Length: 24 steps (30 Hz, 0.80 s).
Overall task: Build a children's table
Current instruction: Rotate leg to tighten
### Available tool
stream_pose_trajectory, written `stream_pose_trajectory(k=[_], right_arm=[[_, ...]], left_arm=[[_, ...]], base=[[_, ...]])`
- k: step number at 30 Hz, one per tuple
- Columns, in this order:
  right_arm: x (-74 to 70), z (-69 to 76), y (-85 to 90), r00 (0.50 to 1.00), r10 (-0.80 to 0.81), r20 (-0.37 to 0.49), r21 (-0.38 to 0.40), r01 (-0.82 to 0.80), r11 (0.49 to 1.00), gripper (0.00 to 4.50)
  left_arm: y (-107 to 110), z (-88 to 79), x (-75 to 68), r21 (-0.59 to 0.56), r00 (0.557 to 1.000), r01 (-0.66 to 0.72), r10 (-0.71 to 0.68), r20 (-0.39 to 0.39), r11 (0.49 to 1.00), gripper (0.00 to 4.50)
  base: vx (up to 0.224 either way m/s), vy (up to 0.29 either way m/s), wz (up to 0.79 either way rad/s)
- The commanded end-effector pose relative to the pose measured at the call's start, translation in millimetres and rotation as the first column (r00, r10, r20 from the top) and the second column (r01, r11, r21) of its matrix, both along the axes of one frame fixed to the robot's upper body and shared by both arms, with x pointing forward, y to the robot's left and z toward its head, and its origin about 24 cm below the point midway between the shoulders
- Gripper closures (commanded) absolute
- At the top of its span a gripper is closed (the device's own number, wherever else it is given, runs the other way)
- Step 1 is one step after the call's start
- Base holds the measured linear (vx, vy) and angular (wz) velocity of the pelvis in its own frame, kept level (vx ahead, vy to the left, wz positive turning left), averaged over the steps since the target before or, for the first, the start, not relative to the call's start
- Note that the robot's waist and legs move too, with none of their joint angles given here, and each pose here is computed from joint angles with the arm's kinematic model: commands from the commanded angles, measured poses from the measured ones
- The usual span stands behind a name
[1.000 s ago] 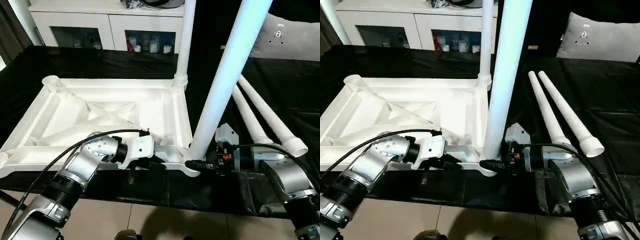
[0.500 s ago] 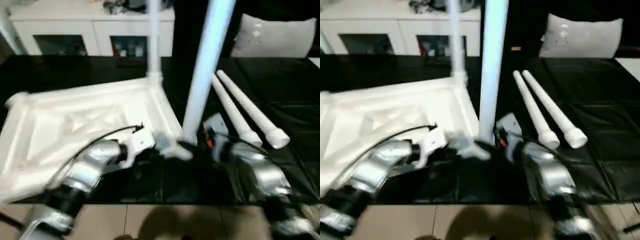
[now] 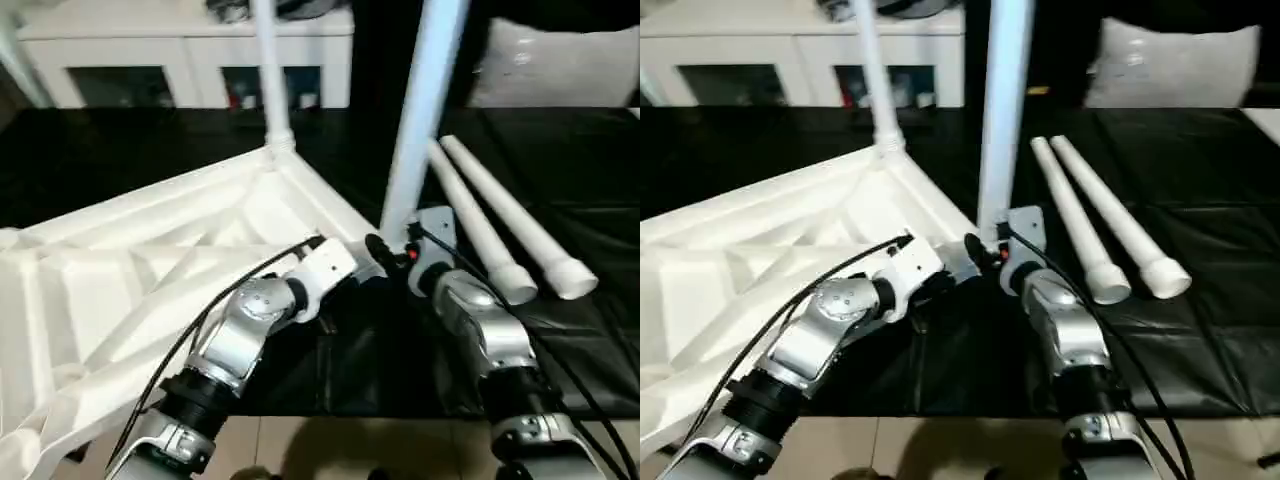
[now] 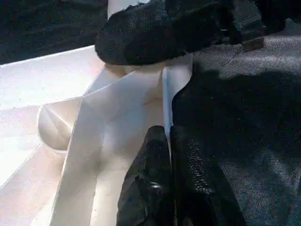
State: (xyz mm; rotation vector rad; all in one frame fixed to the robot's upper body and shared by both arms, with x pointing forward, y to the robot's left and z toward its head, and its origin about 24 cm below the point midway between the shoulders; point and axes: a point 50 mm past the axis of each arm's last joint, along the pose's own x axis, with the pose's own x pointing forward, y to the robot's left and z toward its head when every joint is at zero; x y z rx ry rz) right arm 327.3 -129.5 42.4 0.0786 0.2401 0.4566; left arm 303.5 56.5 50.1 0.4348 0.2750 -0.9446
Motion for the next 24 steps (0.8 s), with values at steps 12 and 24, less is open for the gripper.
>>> stream_pose_trajectory(k=[12,24], right_arm=[[-29.6,20.9,-39.9,0.919,0.385,0.084,-0.109,-0.376,0.920,0.05],[-39.7,29.8,-50.5,0.737,0.675,-0.027,-0.262,-0.657,0.707,0.05]], left_arm=[[24.8,7.2,1.1,0.083,0.963,0.259,-0.263,0.052,0.962,4.50],[55.4,6.4,-1.9,0.166,0.877,0.480,-0.478,-0.050,0.862,4.50]], base=[[0.000,0.000,0.00],[0.000,0.000,0.00]])
